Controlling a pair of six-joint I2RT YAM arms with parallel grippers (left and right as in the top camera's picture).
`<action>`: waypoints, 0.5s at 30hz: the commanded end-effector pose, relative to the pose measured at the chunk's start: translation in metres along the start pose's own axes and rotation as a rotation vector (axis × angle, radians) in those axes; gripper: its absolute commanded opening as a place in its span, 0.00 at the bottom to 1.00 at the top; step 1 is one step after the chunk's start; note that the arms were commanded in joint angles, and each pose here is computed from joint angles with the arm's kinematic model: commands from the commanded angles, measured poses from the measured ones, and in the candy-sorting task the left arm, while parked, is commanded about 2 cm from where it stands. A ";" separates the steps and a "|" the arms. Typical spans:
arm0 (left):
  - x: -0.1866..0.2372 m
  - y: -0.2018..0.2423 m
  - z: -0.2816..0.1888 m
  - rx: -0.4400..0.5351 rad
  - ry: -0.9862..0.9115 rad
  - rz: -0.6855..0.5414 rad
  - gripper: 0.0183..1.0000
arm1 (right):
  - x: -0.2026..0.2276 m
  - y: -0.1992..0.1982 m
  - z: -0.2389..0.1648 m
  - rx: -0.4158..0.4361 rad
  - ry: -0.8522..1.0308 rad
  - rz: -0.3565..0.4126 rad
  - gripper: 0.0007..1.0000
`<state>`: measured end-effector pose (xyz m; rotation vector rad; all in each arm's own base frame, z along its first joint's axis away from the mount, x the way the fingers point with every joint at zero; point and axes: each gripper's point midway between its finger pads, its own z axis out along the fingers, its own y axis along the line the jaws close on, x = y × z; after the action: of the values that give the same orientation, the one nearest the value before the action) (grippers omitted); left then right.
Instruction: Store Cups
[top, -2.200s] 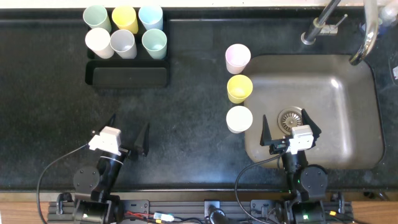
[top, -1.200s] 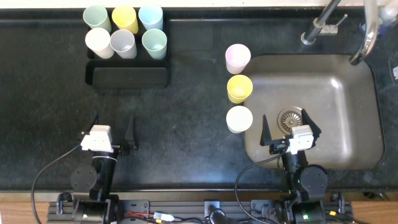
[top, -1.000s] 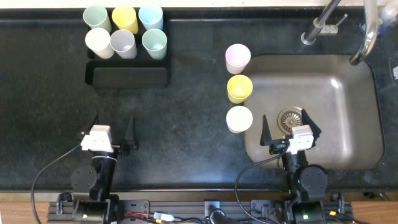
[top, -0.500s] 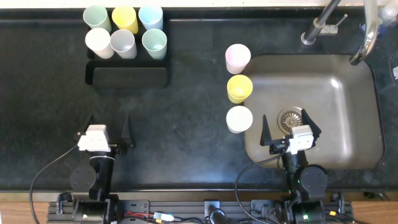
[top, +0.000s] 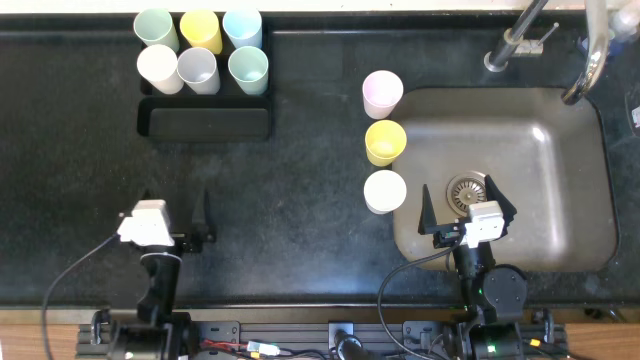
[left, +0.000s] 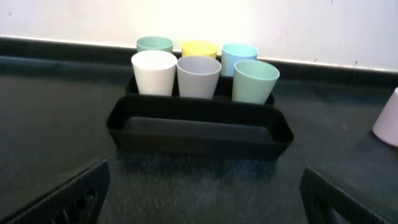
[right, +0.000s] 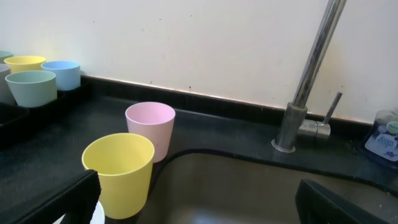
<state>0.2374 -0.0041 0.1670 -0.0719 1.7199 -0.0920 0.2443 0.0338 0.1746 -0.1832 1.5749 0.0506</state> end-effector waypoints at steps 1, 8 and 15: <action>-0.071 -0.006 -0.021 0.002 -0.065 -0.019 1.00 | 0.003 0.001 0.000 -0.002 -0.003 0.000 1.00; -0.147 -0.024 -0.016 0.038 0.042 -0.021 1.00 | 0.003 0.001 0.000 -0.002 -0.003 0.000 1.00; -0.193 -0.046 0.021 0.071 0.197 -0.100 1.00 | 0.003 0.001 0.000 -0.002 -0.003 0.000 1.00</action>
<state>0.2732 -0.0218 0.3407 -0.0573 1.8930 -0.1650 0.2443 0.0339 0.1746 -0.1841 1.5748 0.0503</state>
